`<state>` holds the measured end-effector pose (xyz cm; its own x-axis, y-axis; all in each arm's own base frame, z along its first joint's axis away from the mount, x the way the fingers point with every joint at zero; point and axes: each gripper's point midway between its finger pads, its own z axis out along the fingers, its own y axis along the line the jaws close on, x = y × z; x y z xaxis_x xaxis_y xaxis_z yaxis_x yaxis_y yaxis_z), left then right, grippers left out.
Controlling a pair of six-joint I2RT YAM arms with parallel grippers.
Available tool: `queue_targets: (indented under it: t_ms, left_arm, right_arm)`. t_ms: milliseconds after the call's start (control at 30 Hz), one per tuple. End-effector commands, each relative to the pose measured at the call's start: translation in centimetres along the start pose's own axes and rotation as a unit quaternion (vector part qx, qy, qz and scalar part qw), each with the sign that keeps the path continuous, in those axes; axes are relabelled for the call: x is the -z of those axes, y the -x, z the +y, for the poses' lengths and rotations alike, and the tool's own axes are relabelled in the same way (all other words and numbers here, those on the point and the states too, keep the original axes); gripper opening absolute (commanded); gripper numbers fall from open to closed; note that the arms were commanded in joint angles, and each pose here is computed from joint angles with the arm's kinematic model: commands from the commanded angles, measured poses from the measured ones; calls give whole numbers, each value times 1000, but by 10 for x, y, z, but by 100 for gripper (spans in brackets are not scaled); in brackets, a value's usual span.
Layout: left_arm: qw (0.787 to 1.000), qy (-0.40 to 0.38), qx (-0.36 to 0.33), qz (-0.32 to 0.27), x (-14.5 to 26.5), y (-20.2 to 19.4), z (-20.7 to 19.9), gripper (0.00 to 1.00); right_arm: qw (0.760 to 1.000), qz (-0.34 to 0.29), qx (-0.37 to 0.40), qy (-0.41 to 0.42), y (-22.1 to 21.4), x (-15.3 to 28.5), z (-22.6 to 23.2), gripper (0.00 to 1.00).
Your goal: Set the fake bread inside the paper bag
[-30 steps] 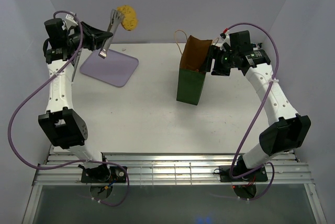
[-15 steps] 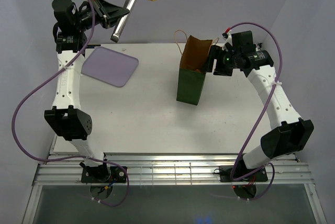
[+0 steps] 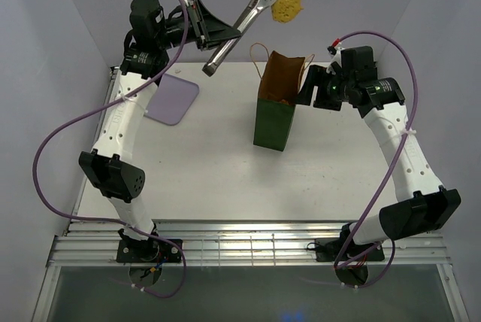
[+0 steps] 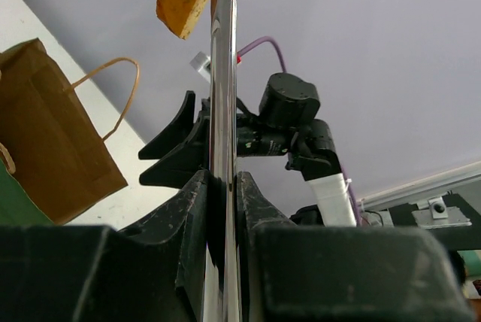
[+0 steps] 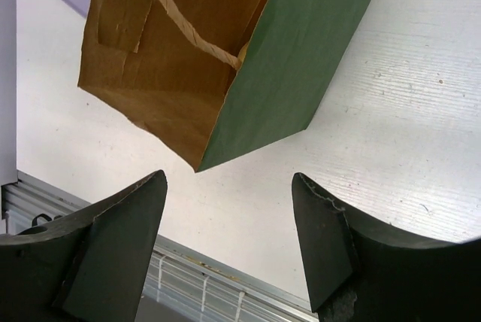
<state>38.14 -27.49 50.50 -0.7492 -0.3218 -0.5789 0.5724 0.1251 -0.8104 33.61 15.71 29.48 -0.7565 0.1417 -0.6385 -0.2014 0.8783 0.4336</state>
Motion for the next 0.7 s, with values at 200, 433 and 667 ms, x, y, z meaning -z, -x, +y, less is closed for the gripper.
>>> queue_targets:
  t_ms: [200,433,667]
  left_arm:
    - [996,56,-71,18,-15,-34,-1,0]
    - [982,130,-135,25,-27,-61,16,0]
    - [964,209,-165,17,-10,-76,32,0]
  right_arm:
    - [1000,-7,4,-19,-19,21,-10,74]
    - [1000,-6,3,-28,-25,27,-13,74]
    - [1000,-2,0,-31,-29,28,-15,74]
